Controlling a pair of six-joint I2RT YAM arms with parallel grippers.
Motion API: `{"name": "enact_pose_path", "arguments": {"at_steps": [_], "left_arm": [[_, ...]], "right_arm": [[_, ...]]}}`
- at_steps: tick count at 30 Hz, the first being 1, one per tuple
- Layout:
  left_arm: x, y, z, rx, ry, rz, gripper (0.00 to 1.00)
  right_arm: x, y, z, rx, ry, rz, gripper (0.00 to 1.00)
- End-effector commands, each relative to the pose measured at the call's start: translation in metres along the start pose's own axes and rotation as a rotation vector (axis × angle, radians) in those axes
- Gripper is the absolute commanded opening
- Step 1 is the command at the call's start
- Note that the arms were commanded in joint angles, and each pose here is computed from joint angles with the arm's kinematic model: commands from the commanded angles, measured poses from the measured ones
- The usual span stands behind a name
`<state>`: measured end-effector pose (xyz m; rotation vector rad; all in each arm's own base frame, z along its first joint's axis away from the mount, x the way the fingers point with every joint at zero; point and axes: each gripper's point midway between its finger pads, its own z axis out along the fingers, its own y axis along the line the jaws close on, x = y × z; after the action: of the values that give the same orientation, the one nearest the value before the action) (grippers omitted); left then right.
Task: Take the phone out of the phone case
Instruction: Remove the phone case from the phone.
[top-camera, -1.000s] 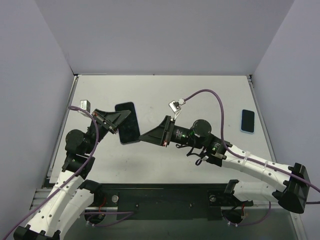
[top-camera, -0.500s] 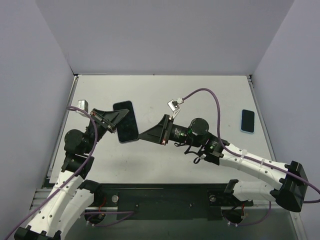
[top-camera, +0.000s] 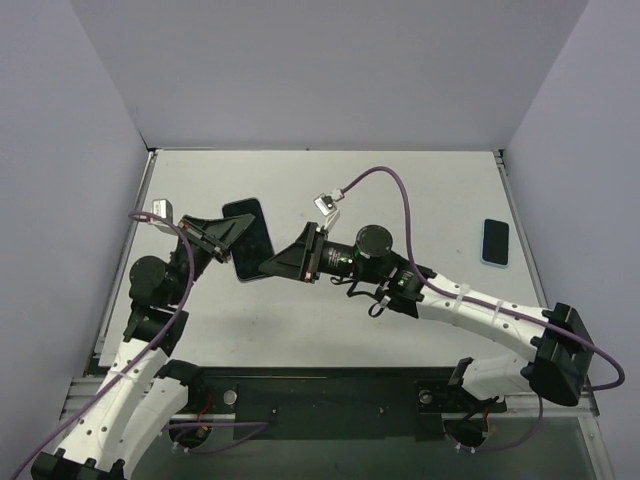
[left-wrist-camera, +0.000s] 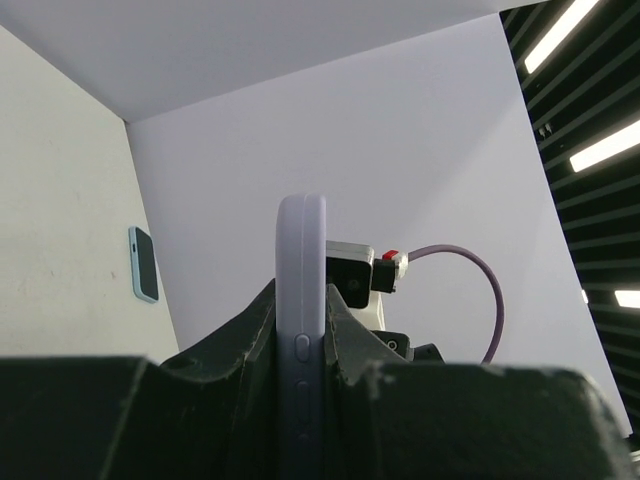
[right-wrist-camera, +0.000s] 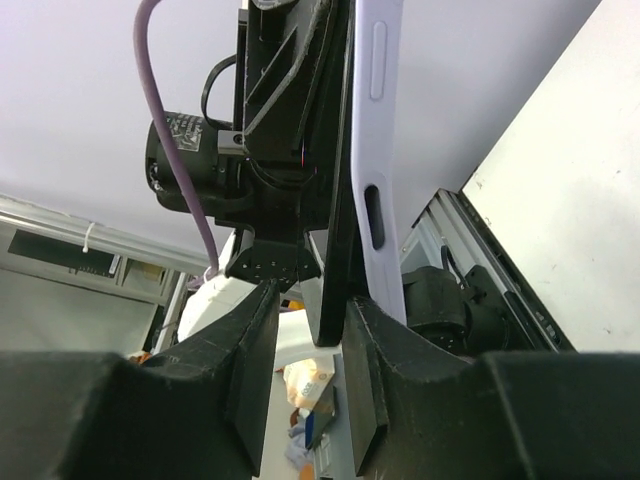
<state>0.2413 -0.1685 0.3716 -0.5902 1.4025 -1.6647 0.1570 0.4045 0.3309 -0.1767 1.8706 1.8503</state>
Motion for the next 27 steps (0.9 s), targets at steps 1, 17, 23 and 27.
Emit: {"name": "enact_pose_path", "arguments": {"at_steps": [1, 17, 23, 27], "left_arm": [[0.028, -0.062, -0.010, 0.193, 0.157, -0.017, 0.00], [0.054, -0.045, -0.021, 0.146, 0.248, 0.201, 0.16], [0.038, -0.018, -0.038, -0.024, 0.170, 0.415, 0.77], [0.029, -0.005, -0.054, -0.067, 0.095, 0.415, 0.81]], "right_arm": [[0.005, -0.003, 0.026, -0.012, 0.049, 0.024, 0.27], [-0.031, 0.011, 0.031, -0.190, -0.094, 0.251, 0.00], [-0.045, 0.023, 0.003, -0.282, -0.138, 0.317, 0.00], [-0.047, 0.026, -0.011, -0.289, -0.150, 0.305, 0.00]]}}
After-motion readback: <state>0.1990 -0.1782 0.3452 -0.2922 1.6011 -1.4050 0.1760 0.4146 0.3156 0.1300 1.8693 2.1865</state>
